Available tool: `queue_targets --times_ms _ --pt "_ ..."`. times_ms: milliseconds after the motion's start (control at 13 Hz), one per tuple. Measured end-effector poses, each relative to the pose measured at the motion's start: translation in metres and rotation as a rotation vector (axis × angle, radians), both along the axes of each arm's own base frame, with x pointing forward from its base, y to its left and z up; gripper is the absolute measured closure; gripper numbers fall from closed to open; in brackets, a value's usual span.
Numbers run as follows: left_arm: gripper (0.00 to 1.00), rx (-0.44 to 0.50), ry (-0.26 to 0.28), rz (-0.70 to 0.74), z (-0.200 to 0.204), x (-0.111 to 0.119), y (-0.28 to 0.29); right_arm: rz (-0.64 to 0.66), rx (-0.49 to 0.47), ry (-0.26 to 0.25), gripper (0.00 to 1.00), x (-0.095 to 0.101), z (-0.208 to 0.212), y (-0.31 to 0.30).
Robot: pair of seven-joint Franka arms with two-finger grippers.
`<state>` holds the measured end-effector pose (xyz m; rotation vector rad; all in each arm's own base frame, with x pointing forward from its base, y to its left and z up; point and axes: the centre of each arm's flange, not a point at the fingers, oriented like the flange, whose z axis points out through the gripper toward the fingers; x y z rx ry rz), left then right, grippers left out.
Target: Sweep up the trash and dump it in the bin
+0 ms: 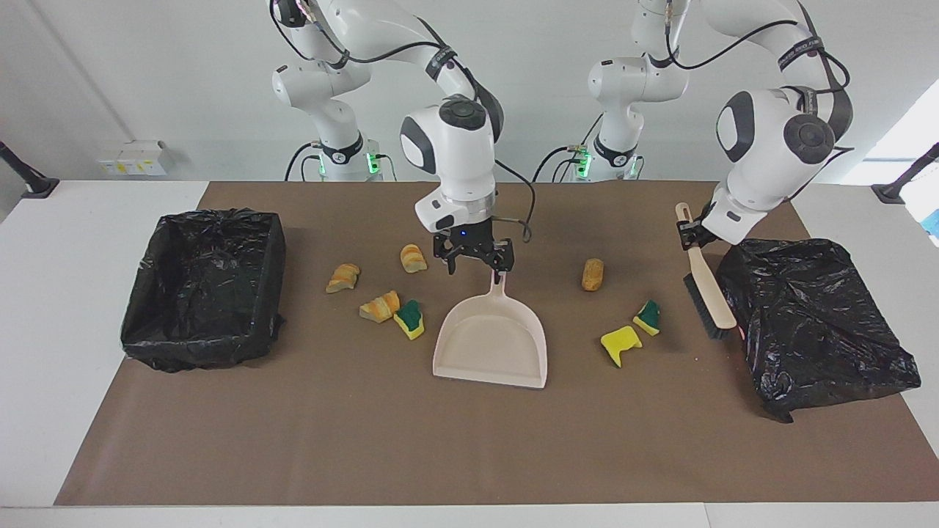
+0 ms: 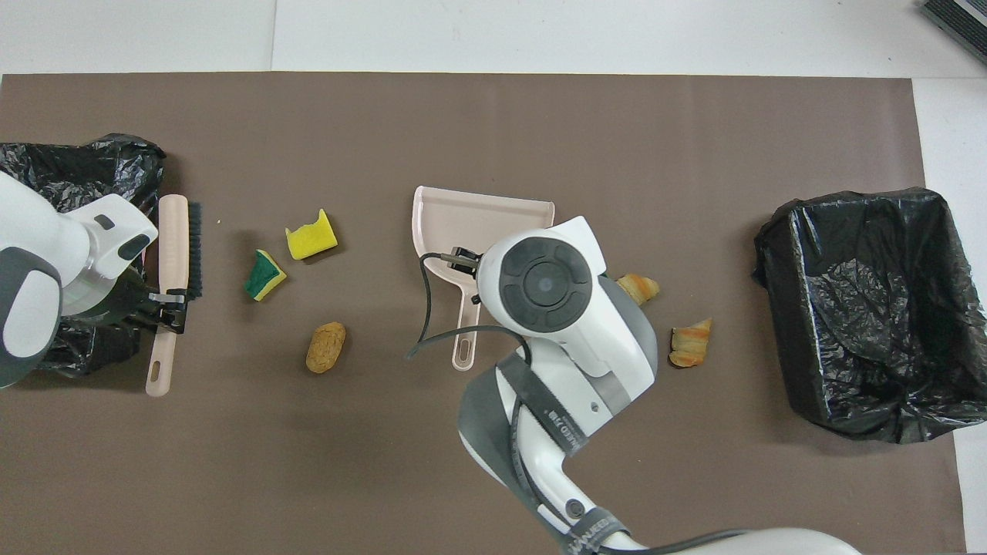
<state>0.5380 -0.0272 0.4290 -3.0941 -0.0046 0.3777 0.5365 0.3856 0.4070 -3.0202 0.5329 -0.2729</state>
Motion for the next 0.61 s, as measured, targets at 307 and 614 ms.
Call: queue_targets --times_ms 307,614 --pt "0.74 -0.004 0.014 -0.017 -0.007 0.004 0.0 0.043 -0.048 0.012 0.0 -0.026 -0.051 0.045" --pt "0.74 -0.004 0.017 -0.016 -0.006 0.003 0.002 0.073 -0.072 0.017 0.2 -0.037 -0.061 0.053"
